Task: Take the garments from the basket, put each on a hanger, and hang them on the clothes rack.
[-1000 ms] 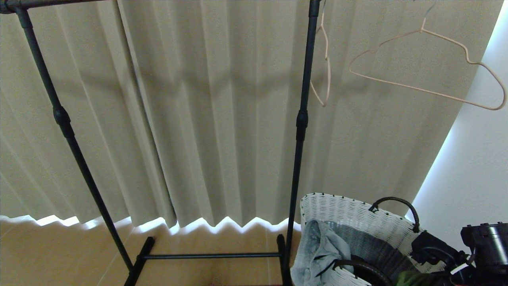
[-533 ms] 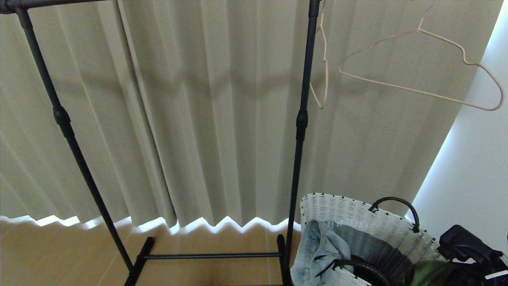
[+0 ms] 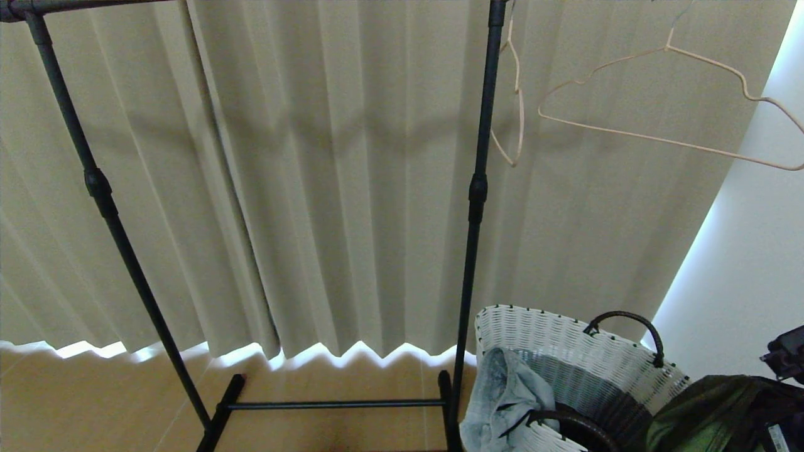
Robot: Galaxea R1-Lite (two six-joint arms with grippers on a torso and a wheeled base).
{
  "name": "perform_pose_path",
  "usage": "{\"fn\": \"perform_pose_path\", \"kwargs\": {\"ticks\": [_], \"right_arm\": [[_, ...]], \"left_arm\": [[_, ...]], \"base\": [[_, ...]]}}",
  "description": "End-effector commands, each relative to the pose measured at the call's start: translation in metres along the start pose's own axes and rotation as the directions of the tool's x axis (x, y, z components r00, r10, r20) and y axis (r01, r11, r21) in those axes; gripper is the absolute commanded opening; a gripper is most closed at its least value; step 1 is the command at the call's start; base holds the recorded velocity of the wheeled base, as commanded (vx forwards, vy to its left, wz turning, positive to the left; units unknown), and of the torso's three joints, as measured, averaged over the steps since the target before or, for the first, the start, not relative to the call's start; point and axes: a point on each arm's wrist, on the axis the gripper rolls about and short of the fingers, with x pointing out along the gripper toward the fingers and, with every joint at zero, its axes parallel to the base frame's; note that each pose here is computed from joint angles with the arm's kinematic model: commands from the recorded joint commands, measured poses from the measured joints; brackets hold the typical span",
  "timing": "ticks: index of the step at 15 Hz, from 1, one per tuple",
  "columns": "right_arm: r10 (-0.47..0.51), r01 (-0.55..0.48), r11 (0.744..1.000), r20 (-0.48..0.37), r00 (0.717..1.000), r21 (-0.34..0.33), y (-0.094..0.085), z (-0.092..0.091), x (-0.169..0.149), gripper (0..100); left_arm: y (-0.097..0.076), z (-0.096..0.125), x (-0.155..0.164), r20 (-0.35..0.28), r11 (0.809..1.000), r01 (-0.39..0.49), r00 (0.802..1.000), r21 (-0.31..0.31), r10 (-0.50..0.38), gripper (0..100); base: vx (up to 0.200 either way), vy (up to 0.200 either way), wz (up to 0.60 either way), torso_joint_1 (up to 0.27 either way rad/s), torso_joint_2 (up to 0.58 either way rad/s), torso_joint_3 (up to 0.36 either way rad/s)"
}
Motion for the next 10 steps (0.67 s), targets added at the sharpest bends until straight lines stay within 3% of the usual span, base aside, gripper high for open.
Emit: {"fn": "perform_pose_path", "kwargs": {"ticks": [1,3,5,10], "right_arm": [[-0.031,0.024,0.998,0.127,0.991,0.054,-0.008,0.015,-0.016,0],[-0.060,0.037,0.993,0.205,0.977,0.114,-0.014,0.026,-0.026,0],[-0.070,0.040,0.991,0.238,0.969,0.130,-0.016,0.029,-0.031,0],[-0.083,0.046,0.990,0.282,0.956,0.135,-0.017,0.032,-0.039,0]], "left_arm": [[0.000,0.000,0.000,-0.001,1.000,-0.001,1.000,0.000,0.001,100],[0.000,0.000,0.000,-0.001,1.000,-0.001,1.000,0.001,0.001,100],[0.000,0.000,0.000,-0.001,1.000,-0.001,1.000,0.001,0.001,100],[0.000,0.000,0.000,-0.001,1.000,-0.001,1.000,0.001,0.001,100]], "base": [[0.000,0.000,0.00,0.000,0.00,0.000],[0.000,0.000,0.00,0.000,0.00,0.000],[0.000,0.000,0.00,0.000,0.00,0.000],[-0.200,0.000,0.00,0.001,0.00,0.002]]}}
